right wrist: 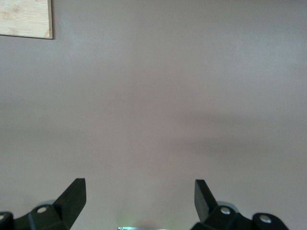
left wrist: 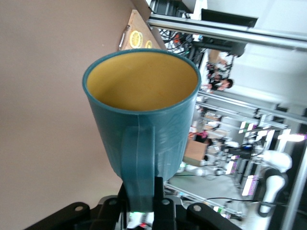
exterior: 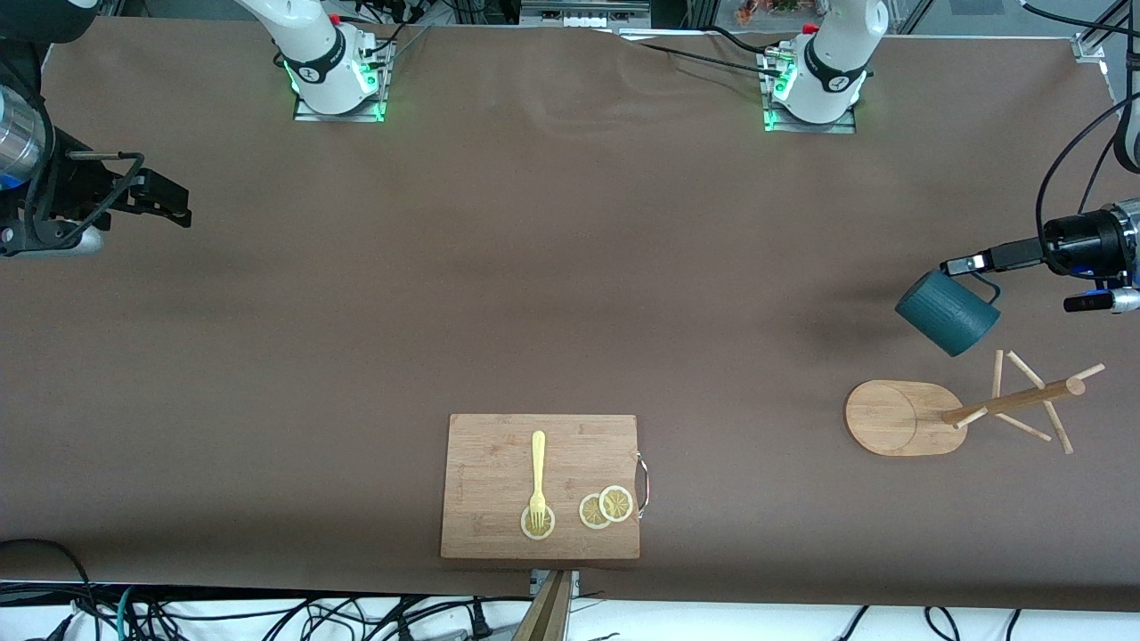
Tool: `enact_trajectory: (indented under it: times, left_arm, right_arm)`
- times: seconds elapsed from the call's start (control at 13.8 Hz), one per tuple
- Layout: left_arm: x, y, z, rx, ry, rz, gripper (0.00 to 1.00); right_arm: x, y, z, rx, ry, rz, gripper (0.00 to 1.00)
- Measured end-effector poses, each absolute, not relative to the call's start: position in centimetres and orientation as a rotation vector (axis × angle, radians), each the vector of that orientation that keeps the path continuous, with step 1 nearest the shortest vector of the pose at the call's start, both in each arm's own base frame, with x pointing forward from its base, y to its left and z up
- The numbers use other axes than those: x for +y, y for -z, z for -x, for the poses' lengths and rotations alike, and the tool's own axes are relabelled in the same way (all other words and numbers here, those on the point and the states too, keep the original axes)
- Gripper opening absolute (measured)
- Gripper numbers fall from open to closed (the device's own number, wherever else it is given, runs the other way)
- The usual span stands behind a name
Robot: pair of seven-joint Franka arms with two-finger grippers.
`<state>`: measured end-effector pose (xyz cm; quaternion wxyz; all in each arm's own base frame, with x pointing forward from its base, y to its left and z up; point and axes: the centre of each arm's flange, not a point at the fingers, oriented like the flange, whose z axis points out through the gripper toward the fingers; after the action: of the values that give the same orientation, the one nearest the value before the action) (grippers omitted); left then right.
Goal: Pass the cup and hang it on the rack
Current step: 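Lift the mug by its handle and carry it toward the wooden rack, then lower the mug onto a rack peg with the left gripper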
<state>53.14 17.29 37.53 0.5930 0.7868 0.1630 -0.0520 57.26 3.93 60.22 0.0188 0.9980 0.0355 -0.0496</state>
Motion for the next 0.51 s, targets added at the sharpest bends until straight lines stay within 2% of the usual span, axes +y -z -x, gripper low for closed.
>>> enact_trajectory:
  times: [0.51]
  left_arm:
    - [21.0, -33.5, -51.7, 0.459, 0.146, -1.591, 0.21]
  right_arm:
    - [3.9, -60.2, -57.3, 0.11, 0.154, -3.098, 1.0]
